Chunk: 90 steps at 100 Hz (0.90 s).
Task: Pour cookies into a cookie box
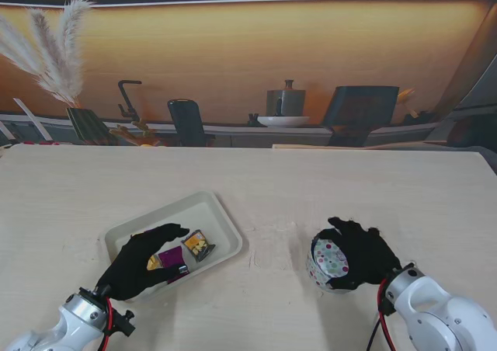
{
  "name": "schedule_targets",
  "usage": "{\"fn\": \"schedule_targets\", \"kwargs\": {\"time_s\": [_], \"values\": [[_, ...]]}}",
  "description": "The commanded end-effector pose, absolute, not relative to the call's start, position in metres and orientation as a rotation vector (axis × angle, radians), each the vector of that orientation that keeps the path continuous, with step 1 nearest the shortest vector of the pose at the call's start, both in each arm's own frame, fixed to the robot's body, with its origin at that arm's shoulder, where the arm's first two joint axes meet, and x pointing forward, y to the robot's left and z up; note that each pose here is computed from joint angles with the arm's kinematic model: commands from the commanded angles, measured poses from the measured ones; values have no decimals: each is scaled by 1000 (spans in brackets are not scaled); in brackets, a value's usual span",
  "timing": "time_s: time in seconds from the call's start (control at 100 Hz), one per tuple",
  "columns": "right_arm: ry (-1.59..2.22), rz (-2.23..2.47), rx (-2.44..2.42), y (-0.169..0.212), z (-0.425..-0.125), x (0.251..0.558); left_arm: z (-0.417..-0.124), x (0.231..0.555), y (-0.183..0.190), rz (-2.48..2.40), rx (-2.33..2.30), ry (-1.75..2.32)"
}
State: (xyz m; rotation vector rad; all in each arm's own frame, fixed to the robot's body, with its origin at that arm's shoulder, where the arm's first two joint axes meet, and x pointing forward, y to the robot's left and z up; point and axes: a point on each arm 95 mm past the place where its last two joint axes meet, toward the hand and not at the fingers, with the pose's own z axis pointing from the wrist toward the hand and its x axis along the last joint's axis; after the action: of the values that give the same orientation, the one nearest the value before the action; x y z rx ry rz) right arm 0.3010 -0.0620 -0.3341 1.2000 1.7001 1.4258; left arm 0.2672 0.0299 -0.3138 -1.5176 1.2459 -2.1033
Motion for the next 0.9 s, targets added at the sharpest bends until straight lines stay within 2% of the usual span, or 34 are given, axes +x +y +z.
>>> {"fn": "schedule_targets", "kwargs": {"time_s": [0.0, 0.89], "values": [[1706, 1434, 1198, -59, -333, 299, -314, 265, 28, -2099, -1529, 1260], [1540, 1498, 1154, -75, -316, 281, -315, 267, 28, -2092, -1533, 1254]]}}
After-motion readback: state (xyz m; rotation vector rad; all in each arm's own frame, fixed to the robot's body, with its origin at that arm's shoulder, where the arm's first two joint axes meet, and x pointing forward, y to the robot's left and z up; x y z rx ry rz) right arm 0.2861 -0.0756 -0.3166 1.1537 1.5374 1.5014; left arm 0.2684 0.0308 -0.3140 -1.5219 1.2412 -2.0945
